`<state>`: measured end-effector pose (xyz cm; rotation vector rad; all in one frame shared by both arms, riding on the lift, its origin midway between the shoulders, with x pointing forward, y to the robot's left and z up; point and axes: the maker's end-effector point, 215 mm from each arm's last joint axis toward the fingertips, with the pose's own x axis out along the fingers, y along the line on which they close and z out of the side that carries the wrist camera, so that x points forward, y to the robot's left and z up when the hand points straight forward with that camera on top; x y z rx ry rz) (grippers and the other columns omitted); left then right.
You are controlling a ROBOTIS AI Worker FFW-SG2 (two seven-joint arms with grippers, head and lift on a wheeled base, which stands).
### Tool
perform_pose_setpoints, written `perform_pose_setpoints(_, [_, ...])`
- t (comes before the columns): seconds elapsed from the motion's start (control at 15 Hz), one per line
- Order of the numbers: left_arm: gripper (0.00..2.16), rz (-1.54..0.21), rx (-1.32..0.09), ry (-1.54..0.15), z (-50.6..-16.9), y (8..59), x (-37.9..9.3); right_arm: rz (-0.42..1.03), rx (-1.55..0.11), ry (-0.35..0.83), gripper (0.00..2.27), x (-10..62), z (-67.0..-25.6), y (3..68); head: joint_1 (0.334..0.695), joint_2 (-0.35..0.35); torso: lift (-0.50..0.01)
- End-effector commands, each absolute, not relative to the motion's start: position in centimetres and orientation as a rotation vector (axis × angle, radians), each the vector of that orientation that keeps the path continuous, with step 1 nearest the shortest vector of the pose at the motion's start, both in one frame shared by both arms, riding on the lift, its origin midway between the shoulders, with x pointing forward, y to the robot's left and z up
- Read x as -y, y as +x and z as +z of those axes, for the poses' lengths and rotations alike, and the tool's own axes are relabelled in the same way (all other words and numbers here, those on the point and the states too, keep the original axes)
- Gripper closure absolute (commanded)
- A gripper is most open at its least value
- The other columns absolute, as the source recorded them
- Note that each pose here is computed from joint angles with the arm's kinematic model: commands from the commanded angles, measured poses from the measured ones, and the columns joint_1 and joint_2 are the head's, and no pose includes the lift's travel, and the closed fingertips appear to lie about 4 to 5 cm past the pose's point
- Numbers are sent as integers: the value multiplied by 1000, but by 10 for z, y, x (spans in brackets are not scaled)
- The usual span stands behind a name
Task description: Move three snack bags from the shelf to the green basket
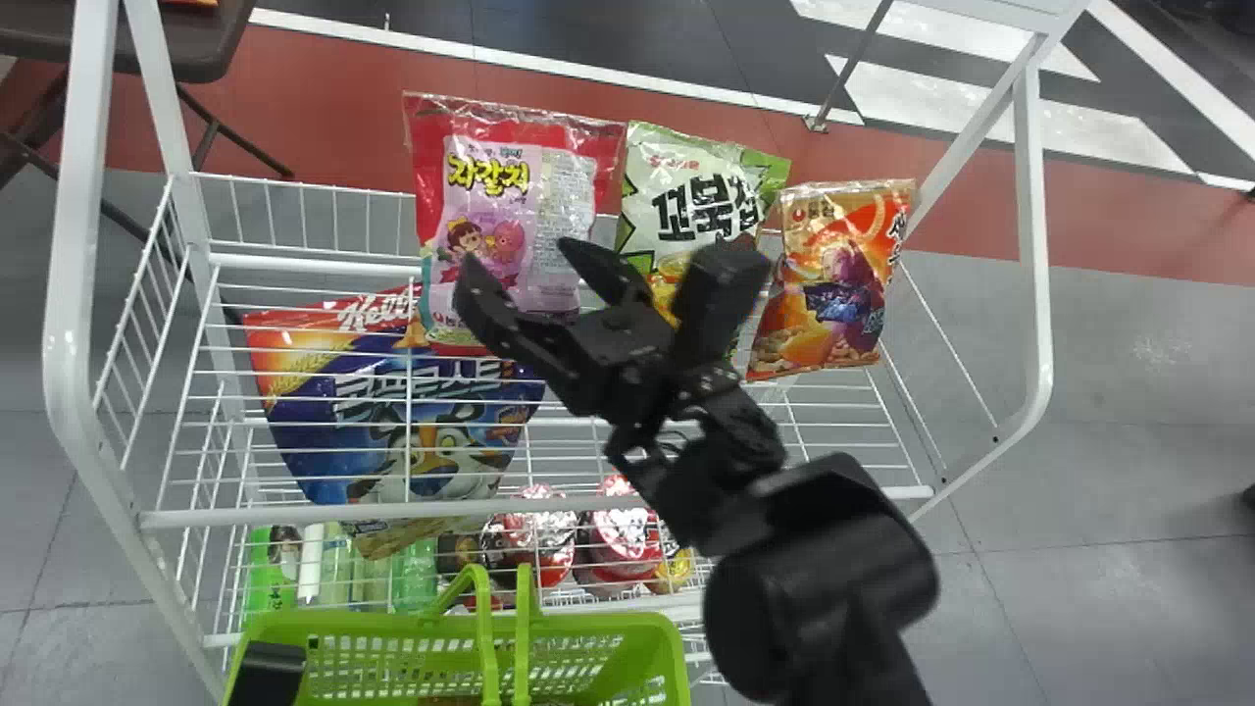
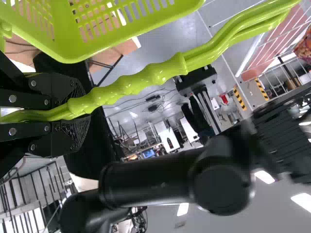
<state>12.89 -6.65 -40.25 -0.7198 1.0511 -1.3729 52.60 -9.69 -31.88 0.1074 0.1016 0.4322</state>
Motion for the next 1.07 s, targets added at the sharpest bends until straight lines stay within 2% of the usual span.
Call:
perform_pose_setpoints(0.0, [2037,-1363,-1053,-722,-405,130,63,391,-95,62,127,86,-328,540,695,-299,-43])
perform_pose_setpoints(0.13, [2040,-1362,-1052,-724,-405,131,63,319,-99,33,144,94,-333,552,695,-272,-43])
perform_pose_setpoints(0.2, [2040,-1360,-1052,-723,-405,131,63,318,-102,25,394,95,-333,558,695,-270,-43])
perform_pose_setpoints(0.27, [2037,-1361,-1050,-723,-405,132,64,322,-107,16,849,95,-331,561,695,-269,-43])
perform_pose_setpoints(0.33, [2037,-1363,-1046,-722,-404,133,65,329,-124,22,1659,93,-335,560,695,-267,-43])
perform_pose_setpoints(0.4, [2037,-1365,-1047,-721,-403,134,65,338,-142,20,1993,91,-338,559,695,-261,-43])
perform_pose_setpoints(0.67, [2037,-1364,-1051,-721,-403,133,64,372,-150,12,2226,87,-336,556,695,-256,-43])
perform_pose_setpoints(1.0, [2037,-1361,-1058,-721,-403,132,63,390,-134,11,2226,90,-321,548,695,-251,-43])
